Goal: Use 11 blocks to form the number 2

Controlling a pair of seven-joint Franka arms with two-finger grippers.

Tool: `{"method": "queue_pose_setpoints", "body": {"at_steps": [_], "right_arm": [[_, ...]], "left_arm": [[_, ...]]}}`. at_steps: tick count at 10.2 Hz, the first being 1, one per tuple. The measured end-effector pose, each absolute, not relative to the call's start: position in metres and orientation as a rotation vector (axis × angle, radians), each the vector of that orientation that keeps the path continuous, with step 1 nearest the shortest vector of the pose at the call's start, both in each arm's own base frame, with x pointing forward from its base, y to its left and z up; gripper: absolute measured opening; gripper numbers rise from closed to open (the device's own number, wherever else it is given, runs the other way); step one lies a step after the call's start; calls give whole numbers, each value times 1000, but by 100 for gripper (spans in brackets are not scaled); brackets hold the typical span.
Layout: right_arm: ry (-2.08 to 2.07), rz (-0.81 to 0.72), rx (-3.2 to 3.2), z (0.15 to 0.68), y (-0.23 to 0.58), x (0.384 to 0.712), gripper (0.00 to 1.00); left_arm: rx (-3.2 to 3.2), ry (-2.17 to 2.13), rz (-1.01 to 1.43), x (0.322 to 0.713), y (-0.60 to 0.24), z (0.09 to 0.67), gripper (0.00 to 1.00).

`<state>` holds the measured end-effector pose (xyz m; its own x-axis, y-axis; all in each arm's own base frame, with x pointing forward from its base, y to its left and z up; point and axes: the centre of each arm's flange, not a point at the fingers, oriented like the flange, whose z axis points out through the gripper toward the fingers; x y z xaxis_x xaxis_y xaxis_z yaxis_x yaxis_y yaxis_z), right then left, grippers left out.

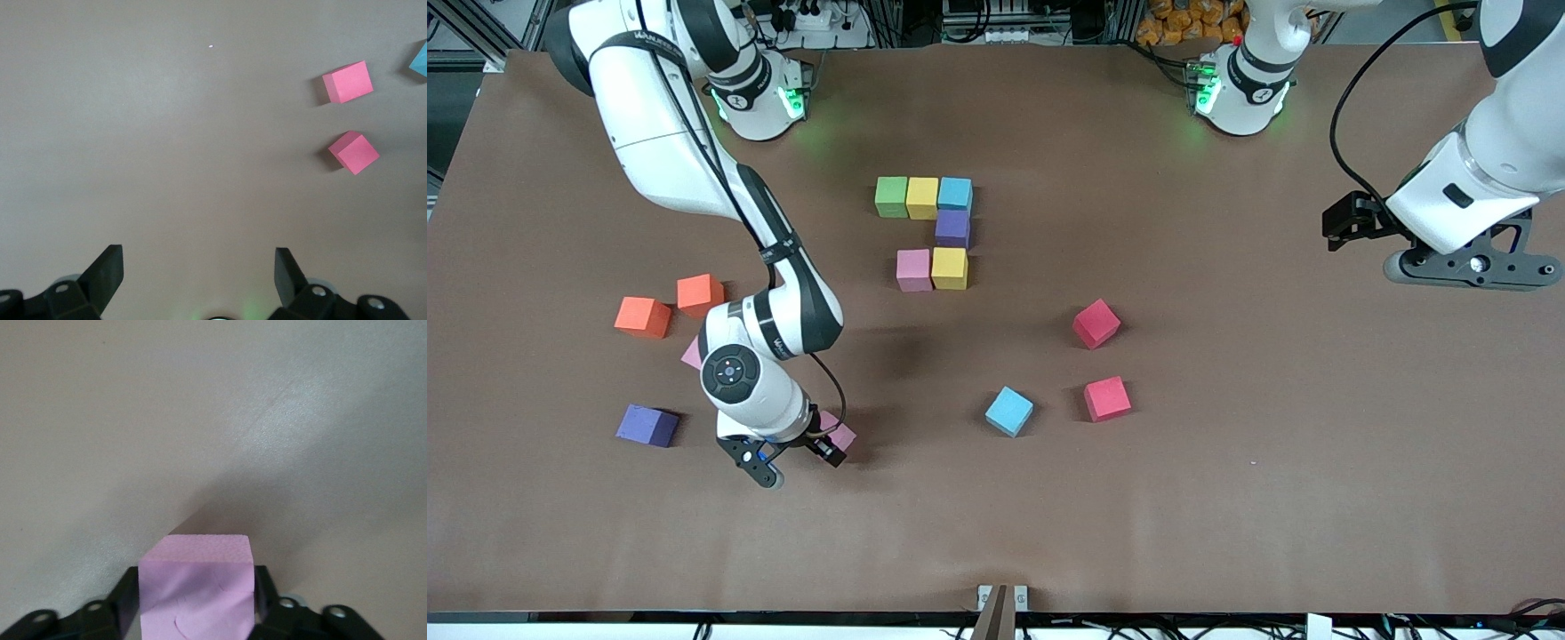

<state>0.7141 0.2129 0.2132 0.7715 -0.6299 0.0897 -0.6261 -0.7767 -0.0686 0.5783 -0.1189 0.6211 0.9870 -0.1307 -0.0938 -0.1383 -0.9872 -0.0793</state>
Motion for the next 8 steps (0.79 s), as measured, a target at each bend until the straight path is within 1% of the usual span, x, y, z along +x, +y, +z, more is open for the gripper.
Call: {"method": "queue_pose_setpoints", "body": {"at_steps": [1, 3, 5, 7, 8], "right_arm": [[1035, -170, -2924, 215, 214, 714, 59], [1031, -157, -2931, 217, 218, 713, 59], [1038, -95, -2962, 229, 225, 703, 59], [1084, -43, -2971, 250, 231, 676, 59], [1154, -11, -2961, 259, 232, 655, 56]], "left_arm": [[-3046, 211, 135, 578, -121, 621, 100], [-3045, 216, 135, 577, -123, 621, 100], [-3045, 217, 135, 577, -123, 621, 100], [-3045, 220, 135, 577, -124, 621, 100], [-3045, 220, 135, 577, -124, 621, 100]]}}
